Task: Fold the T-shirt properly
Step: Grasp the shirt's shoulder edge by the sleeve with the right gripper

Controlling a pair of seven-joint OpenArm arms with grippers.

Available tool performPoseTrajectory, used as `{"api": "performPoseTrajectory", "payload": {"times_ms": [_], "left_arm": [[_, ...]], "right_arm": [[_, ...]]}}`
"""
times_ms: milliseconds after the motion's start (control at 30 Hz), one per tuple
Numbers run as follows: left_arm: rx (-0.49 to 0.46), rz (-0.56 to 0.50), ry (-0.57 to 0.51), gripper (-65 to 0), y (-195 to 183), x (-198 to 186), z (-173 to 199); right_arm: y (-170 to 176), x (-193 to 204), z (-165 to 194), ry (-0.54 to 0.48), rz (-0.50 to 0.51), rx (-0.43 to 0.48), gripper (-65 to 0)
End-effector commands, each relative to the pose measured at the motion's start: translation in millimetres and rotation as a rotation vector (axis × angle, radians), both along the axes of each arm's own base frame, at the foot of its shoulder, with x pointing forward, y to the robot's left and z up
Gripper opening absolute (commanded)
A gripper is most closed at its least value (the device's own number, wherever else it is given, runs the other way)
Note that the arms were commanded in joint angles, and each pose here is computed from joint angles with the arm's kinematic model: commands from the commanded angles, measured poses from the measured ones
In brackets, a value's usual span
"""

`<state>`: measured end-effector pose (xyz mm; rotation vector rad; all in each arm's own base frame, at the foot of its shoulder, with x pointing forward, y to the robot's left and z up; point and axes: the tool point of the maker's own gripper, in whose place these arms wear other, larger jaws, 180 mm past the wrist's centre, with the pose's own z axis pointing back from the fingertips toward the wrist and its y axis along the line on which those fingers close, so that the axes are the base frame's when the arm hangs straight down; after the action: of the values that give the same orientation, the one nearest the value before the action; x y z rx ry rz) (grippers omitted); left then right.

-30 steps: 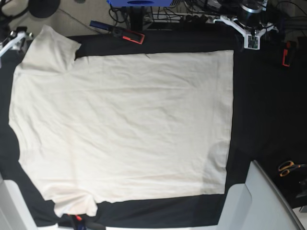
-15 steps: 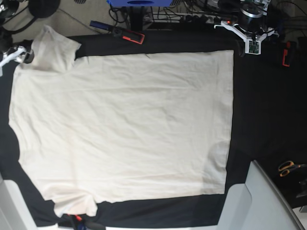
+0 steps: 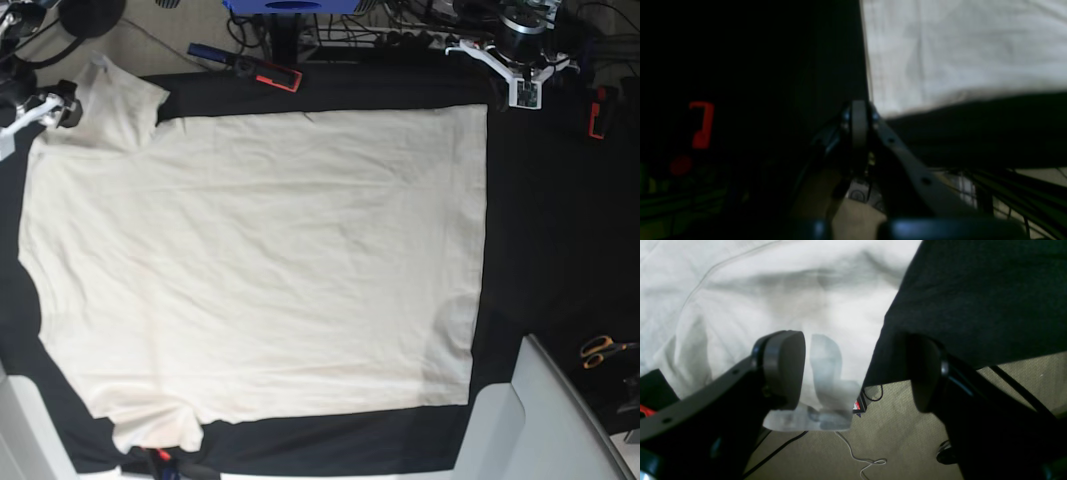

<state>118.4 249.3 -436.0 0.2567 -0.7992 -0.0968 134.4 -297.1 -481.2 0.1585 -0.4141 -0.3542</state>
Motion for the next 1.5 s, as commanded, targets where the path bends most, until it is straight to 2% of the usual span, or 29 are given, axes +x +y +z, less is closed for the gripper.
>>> {"api": "performPoseTrajectory", "payload": {"times_ms": [0,233,467,700,833,1000,1100,1367,1467], "left_arm": [[0.011,-0.005,-0.017,-65.0,3,1,5],[0.011,-0.003,-0.012,-65.0,3,-1,3],[0.015,-0.008,-0.019,-65.0,2,1,6],[0.014,-0.008,-0.021,-65.0,2,2,6],[0.015,-0.009,-0.031,-65.0,2,6,7],[0.017,-0.01,-0.035,-65.0,2,8,8],[0.013,-0.007,-0.036,-65.0,2,8,8],[0.015,-0.006,-0.027,-65.0,3,6,5],[0.012,-0.004,-0.027,-65.0,3,6,5]], "right_arm": [[-10,3,7,-0.026,-0.006,-0.024,-19.7],[-5,-17,-15,0.029,-0.063,0.05,-19.7],[0,-20,-18,0.042,-0.055,0.062,-20.0],[2,-23,-19,0.062,-0.048,0.068,-35.4],[2,-24,-15,0.086,-0.03,0.063,-34.7],[22,-7,-3,0.054,0.071,0.026,-34.4],[38,-1,-3,0.043,0.106,0.039,-34.4],[41,1,-3,0.038,0.111,0.043,-35.4],[39,1,-3,0.035,0.109,0.04,-43.4]]}}
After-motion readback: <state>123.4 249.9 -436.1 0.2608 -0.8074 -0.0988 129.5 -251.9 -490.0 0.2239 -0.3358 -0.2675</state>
